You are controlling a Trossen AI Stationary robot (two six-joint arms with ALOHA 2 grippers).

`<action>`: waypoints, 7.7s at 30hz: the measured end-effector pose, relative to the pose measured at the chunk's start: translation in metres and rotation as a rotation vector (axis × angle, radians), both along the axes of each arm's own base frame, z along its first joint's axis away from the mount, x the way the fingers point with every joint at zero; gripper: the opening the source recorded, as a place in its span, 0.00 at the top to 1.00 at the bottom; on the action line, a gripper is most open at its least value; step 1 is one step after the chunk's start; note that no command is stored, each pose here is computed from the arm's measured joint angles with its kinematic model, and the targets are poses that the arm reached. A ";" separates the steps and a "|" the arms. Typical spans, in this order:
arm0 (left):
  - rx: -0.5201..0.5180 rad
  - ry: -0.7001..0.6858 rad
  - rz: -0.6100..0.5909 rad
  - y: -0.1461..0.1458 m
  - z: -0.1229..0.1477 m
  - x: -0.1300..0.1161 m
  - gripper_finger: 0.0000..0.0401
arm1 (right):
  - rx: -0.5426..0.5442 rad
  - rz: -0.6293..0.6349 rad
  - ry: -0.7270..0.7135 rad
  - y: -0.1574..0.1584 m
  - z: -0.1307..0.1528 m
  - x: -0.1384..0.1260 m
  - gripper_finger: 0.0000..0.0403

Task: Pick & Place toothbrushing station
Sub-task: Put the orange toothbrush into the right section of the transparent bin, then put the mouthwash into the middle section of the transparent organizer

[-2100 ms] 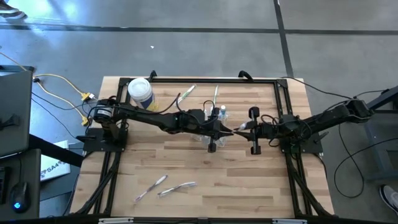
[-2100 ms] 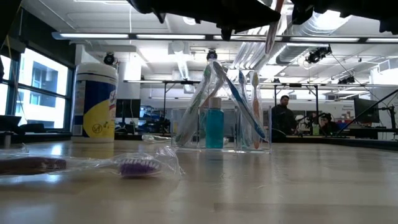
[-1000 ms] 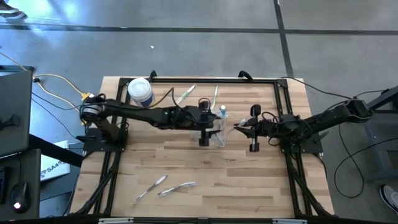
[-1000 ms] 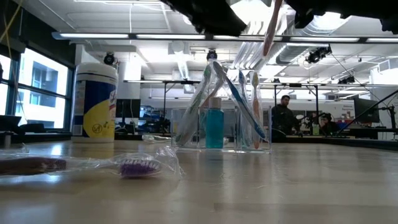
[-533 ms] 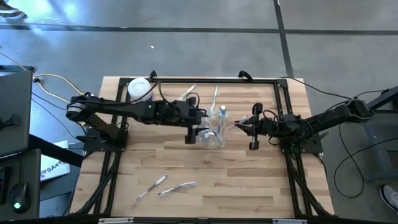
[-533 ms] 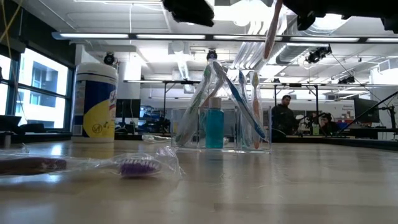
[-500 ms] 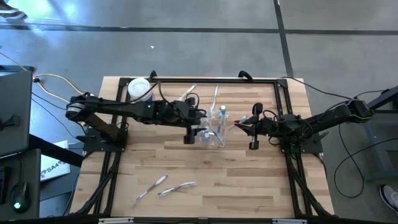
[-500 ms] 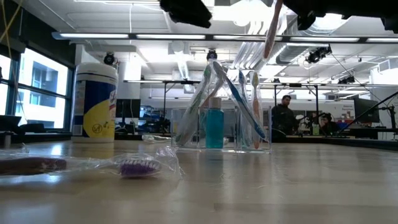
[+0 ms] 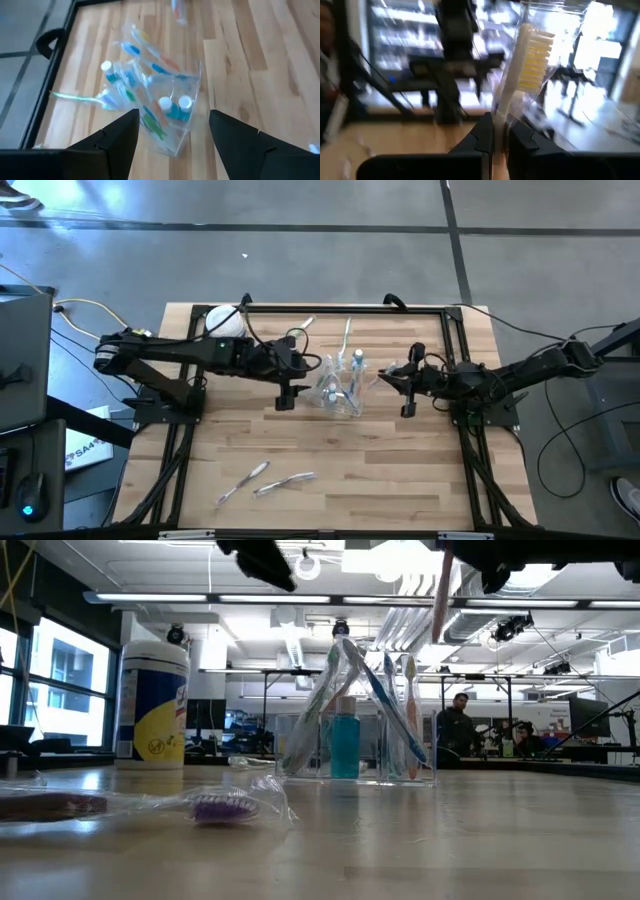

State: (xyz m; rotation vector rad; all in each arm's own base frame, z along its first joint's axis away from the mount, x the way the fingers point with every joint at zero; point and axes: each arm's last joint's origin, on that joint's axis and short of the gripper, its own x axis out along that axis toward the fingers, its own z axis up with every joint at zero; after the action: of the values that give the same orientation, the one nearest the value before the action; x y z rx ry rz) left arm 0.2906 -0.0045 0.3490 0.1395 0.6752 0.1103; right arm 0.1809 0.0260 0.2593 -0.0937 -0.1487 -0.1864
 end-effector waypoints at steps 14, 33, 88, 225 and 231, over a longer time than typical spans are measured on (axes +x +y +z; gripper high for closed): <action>-0.032 -0.105 0.078 0.004 -0.005 -0.078 0.40 | 0.130 -0.063 0.196 -0.002 0.033 0.019 0.96; -0.072 -0.414 -0.060 0.001 -0.096 -0.094 0.40 | 0.290 -0.196 0.289 0.006 -0.033 0.085 0.96; -0.164 -0.385 -0.119 -0.002 -0.104 -0.083 0.40 | 0.321 -0.141 0.619 0.011 -0.061 0.072 0.53; -0.204 -0.195 -0.111 -0.003 -0.120 -0.091 0.40 | 0.718 -0.326 1.080 -0.161 -0.029 0.117 0.33; -0.204 -0.195 -0.111 -0.003 -0.120 -0.091 0.40 | 0.723 -0.342 0.988 -0.159 -0.007 0.109 0.33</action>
State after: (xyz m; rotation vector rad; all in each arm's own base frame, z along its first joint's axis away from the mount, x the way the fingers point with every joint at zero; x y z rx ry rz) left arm 0.1992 -0.0073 0.2286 -0.0304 0.4799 -0.0516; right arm 0.2896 -0.1331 0.2527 0.5144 0.9259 -0.5011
